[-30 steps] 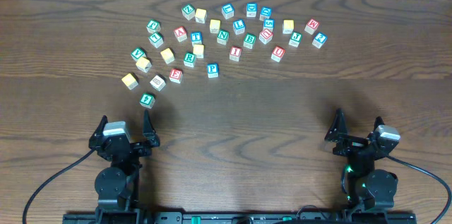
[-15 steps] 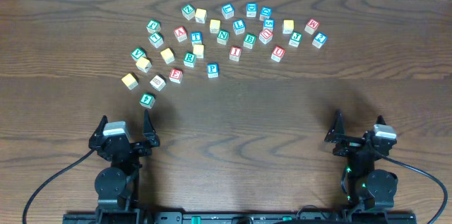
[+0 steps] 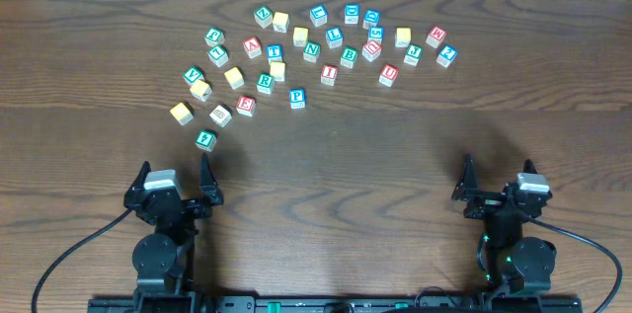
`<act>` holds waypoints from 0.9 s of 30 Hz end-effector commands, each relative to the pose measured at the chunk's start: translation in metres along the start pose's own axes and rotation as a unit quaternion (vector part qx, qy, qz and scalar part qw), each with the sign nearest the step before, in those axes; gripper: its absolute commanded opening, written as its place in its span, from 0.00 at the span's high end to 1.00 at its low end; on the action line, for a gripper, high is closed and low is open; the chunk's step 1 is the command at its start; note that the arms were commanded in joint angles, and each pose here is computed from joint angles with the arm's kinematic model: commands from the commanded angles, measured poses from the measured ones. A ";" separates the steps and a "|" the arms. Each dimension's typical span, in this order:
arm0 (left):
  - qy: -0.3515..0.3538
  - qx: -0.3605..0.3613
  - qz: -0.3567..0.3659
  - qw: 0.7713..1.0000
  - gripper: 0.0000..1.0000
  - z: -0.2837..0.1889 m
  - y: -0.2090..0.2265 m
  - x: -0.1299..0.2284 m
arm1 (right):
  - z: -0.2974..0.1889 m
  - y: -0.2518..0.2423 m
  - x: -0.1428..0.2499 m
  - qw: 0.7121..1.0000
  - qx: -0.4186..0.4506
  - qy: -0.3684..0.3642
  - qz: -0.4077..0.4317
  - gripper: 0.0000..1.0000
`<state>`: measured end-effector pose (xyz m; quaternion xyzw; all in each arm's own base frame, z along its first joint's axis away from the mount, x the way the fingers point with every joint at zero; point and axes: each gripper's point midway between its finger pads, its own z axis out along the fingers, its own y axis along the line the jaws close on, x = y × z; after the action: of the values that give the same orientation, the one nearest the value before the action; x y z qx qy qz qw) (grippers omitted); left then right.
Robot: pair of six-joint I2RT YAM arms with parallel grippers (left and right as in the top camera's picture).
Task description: Spell out NEURIPS
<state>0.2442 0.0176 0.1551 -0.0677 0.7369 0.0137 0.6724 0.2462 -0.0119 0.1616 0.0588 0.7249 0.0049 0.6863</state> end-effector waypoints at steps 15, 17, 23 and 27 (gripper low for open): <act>0.022 -0.011 0.013 1.000 0.03 0.001 0.004 0.005 | -0.001 0.008 -0.013 0.999 -0.020 -0.023 -0.024 0.01; 0.017 -0.011 0.012 1.000 0.02 0.001 0.004 0.002 | -0.002 0.008 -0.016 0.999 -0.020 -0.027 -0.027 0.01; 0.010 -0.010 0.011 1.000 0.02 0.001 0.003 -0.002 | -0.002 0.008 -0.018 0.999 -0.020 -0.030 -0.027 0.01; 0.006 -0.021 0.011 1.000 0.02 0.001 0.007 -0.004 | -0.002 0.008 -0.018 0.999 -0.019 -0.029 -0.027 0.01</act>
<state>0.2454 0.0188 0.1499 -0.0695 0.7480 0.0177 0.6598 0.2468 -0.0075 0.1708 0.0341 0.7136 -0.0005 0.6997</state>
